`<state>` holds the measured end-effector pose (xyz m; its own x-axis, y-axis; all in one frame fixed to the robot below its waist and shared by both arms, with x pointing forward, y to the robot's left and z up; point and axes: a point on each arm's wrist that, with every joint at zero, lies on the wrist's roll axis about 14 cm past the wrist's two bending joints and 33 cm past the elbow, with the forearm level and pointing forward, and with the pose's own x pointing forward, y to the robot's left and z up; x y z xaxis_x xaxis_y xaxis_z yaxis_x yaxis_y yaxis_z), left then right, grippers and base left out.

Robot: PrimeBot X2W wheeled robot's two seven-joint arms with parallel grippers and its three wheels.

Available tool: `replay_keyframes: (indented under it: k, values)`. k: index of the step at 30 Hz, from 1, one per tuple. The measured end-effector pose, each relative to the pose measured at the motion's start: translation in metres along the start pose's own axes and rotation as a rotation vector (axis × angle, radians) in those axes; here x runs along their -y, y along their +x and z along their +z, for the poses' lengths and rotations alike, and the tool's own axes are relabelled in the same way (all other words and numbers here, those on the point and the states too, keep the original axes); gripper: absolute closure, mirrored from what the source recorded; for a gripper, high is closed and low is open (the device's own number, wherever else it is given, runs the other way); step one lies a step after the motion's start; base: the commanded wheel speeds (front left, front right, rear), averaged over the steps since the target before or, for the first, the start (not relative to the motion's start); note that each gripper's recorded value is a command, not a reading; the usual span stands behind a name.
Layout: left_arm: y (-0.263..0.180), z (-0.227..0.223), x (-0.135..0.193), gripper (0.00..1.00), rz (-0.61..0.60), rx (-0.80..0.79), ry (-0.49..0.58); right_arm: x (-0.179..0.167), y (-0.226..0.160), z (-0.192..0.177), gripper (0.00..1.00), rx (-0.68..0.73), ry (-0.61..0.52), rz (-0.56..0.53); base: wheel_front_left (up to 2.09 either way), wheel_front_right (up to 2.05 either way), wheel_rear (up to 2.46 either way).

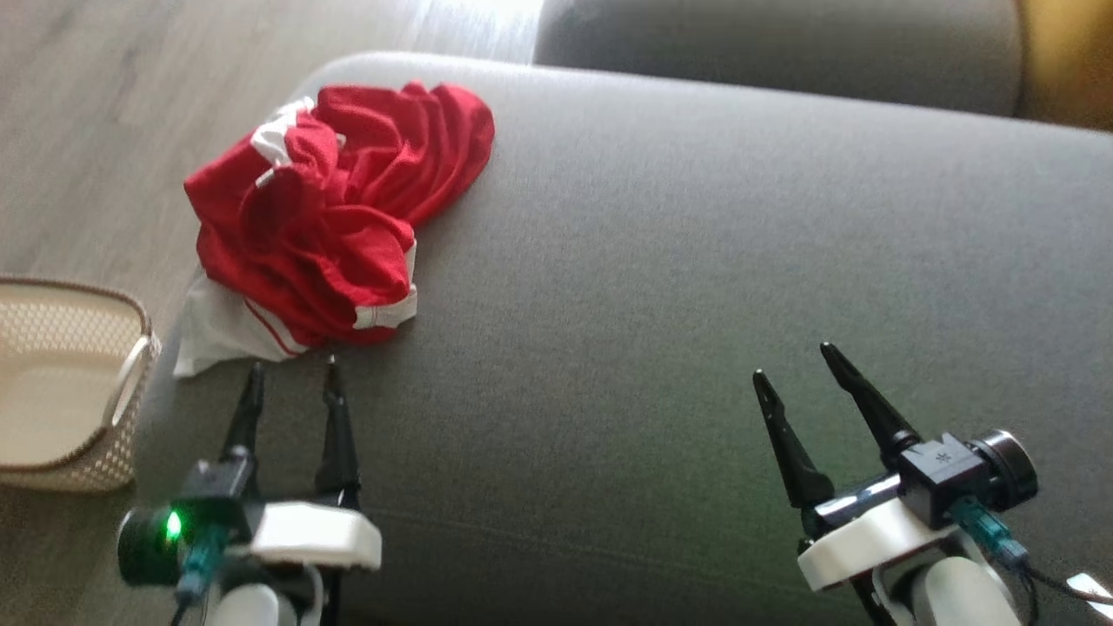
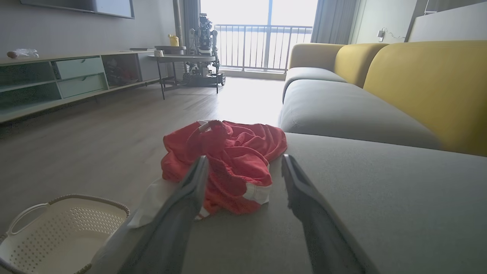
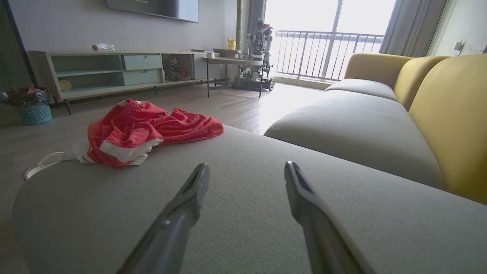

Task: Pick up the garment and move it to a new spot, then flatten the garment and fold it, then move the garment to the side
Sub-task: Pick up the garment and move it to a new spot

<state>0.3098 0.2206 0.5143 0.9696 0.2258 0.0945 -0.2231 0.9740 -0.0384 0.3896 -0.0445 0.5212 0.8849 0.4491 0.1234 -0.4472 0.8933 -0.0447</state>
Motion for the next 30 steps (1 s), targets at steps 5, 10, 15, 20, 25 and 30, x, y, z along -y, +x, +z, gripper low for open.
replay_keyframes:
  k: [5, 10, 15, 20, 25, 30]
  values:
    - [0.029, -0.003, 0.012, 0.00, -0.028, -0.006, 0.011, 0.006, 0.014, -0.011, 0.00, -0.015, -0.004, -0.001, 0.00, 0.00, 0.00]
    - [0.061, -0.021, 0.029, 0.00, -0.071, -0.053, 0.019, 0.020, 0.031, -0.022, 0.00, -0.021, -0.007, -0.023, 0.00, 0.00, 0.00]
    - [0.089, -0.051, 0.040, 0.00, -0.099, -0.129, 0.046, 0.031, 0.035, -0.048, 0.00, -0.078, -0.003, -0.043, 0.00, 0.00, 0.00]
    - [0.112, -0.077, 0.046, 0.00, -0.110, -0.193, 0.067, 0.039, 0.045, -0.062, 0.00, -0.093, -0.001, -0.055, 0.00, 0.00, 0.00]
    - [0.123, -0.109, 0.047, 0.00, -0.099, -0.282, 0.081, 0.046, 0.048, -0.076, 0.00, -0.119, -0.007, -0.065, 0.00, 0.00, 0.00]
    - [0.134, -0.130, 0.050, 0.00, -0.099, -0.340, 0.062, 0.051, 0.050, -0.090, 0.00, -0.144, -0.016, -0.070, 0.00, 0.00, 0.00]
